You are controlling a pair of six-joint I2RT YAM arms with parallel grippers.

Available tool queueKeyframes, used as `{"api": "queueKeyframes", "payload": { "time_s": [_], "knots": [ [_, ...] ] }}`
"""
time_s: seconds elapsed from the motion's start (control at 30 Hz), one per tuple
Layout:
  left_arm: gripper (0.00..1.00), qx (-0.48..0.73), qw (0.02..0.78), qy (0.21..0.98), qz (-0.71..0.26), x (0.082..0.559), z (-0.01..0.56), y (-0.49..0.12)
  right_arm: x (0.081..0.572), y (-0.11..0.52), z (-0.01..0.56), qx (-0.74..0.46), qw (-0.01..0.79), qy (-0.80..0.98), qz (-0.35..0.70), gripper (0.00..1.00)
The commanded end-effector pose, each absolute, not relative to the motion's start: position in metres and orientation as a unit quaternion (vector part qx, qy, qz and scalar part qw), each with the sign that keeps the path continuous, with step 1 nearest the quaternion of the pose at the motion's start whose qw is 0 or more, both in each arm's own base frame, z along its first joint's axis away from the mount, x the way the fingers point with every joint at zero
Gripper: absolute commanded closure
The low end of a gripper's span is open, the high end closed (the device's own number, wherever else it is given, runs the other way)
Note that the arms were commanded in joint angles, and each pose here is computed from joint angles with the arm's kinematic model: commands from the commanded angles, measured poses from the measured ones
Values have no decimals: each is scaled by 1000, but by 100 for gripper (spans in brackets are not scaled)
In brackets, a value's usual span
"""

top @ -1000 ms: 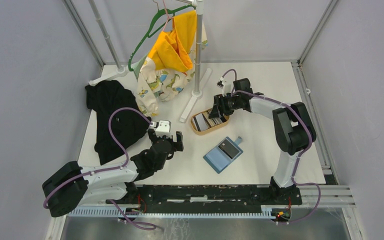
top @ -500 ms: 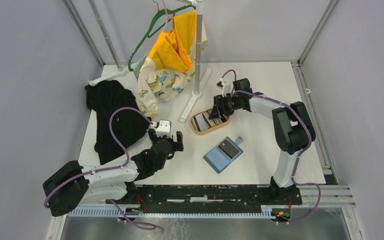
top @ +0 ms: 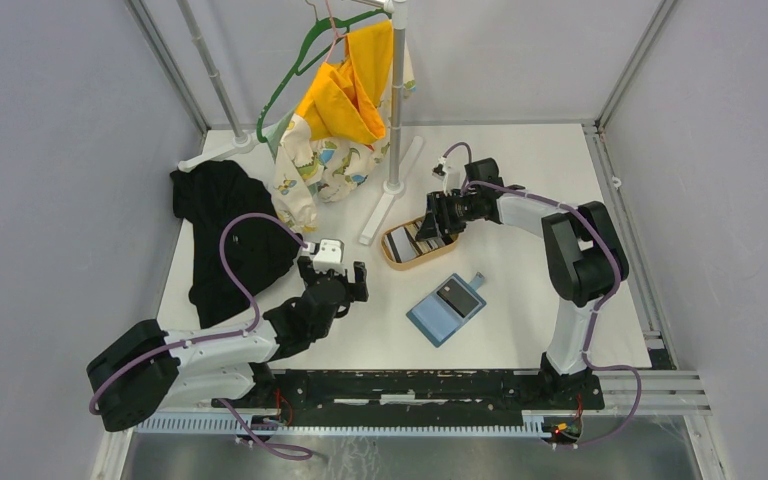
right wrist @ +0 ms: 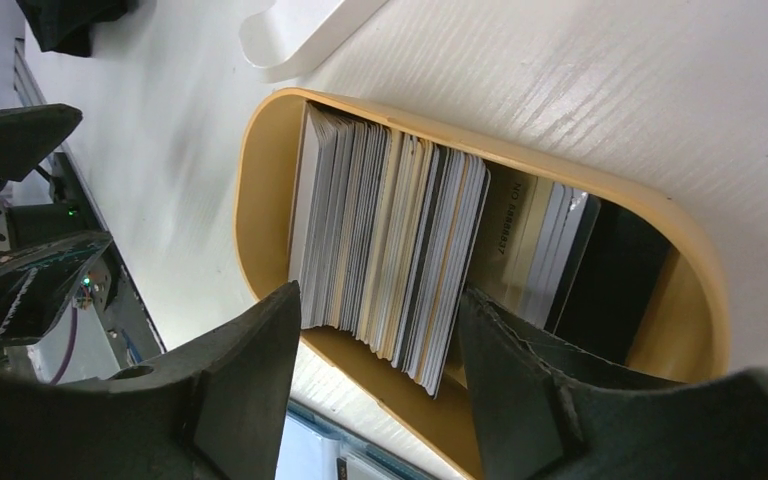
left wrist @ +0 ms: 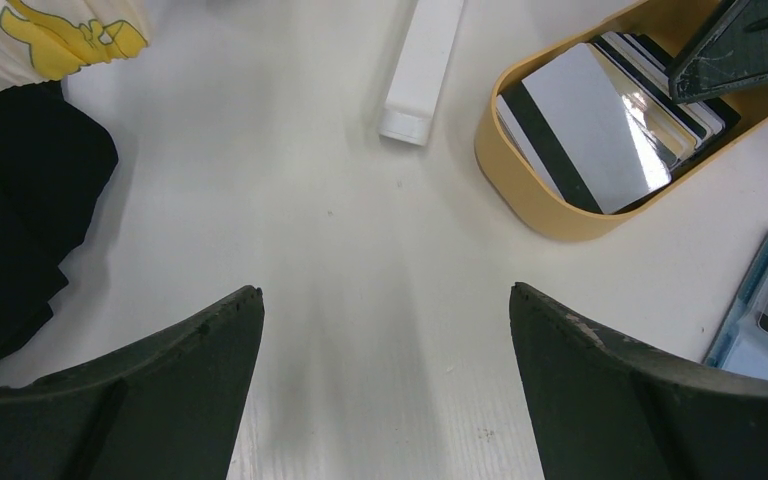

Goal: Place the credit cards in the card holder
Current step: Pick up the credit card from the storage box.

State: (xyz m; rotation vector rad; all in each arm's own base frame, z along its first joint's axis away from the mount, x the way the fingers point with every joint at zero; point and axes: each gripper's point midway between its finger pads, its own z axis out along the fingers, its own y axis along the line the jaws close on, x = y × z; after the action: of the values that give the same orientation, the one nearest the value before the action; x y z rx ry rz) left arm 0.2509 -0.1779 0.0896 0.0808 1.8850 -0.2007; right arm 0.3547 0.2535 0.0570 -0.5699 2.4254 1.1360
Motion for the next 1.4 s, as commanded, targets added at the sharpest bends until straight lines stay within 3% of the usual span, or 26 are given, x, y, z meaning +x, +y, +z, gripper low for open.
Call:
{"api": "queueKeyframes", "payload": {
  "time_s": [0.0,0.77,1.37],
  "knots": [
    [4,38,603,793,-81,260,109,-182,358,271,90,-217,221,837,452,36],
    [4,42,599,796,-76,262,108,-185,346,279,57,-196,160,838,483,39],
    [5,44,598,796,-76,261,107,-185,351,274,84,-193,172,820,510,42]
  ]
}}
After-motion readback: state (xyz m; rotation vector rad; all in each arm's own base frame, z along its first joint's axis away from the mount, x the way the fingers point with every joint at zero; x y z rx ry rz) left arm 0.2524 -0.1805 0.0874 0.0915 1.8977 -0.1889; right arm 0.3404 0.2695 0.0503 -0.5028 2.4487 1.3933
